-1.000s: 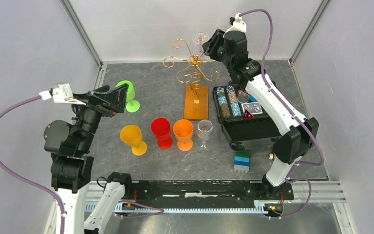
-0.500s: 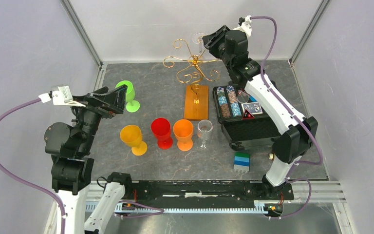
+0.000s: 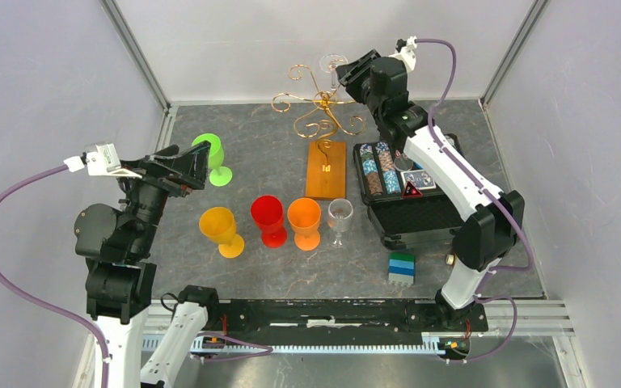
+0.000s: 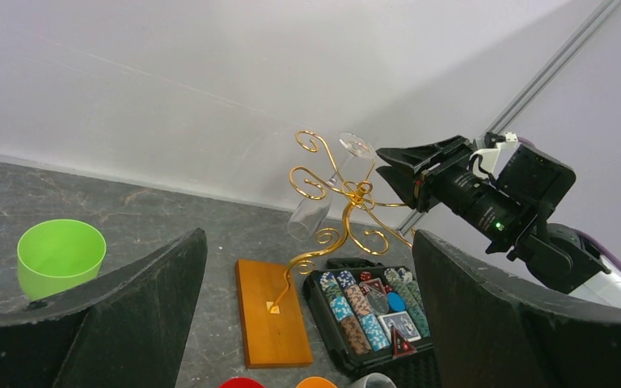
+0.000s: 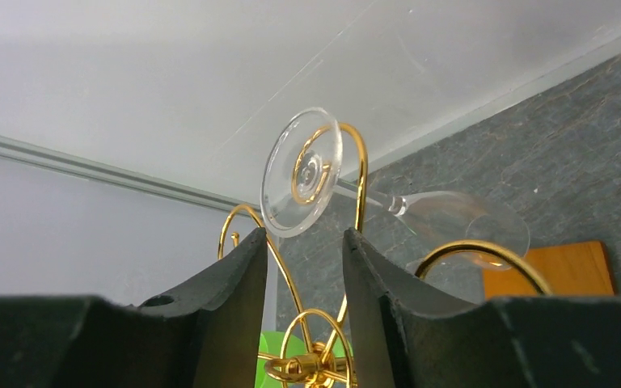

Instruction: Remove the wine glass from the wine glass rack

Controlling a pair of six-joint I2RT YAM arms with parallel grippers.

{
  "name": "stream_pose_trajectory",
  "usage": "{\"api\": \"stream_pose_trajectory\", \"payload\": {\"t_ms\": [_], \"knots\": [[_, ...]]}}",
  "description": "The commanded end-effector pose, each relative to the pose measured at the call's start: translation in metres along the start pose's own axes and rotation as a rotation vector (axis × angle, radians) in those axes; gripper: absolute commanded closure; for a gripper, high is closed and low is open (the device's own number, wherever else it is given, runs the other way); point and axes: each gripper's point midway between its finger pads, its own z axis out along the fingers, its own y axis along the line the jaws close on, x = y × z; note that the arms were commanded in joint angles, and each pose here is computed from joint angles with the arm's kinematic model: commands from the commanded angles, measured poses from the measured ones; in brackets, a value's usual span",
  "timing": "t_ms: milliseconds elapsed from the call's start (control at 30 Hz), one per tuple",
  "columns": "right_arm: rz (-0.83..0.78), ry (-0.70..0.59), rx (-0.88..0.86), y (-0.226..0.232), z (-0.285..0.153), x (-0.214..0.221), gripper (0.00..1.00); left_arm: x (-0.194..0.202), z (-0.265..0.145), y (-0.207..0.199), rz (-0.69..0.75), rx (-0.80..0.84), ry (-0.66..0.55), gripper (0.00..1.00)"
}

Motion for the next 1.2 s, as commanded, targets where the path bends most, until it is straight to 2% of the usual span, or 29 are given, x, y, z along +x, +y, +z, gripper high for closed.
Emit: {"api": "stream_pose_trajectory", "payload": {"t_ms": [0, 500, 733, 833, 1167], "knots": [[0.039, -0.044, -0.021, 0.004, 0.003, -0.008, 0.56, -0.002, 0.000, 0.004, 0.034, -0.013, -0.012, 0.00], [0.086, -0.067, -0.010, 0.000, 0.022, -0.003, 0.59, 0.001, 0.001, 0.008, 0.046, -0.028, -0.005, 0.00], [0.108, -0.113, -0.024, 0.000, 0.026, -0.008, 0.67, 0.002, 0.001, 0.010, 0.051, -0.037, -0.004, 0.00], [0.125, -0.123, -0.034, 0.000, 0.028, -0.008, 0.67, 0.002, 0.000, 0.011, 0.053, -0.039, -0.005, 0.00], [0.210, -0.084, -0.066, 0.001, 0.040, 0.005, 0.69, -0.001, -0.003, 0.012, 0.069, -0.050, -0.011, 0.00]]}}
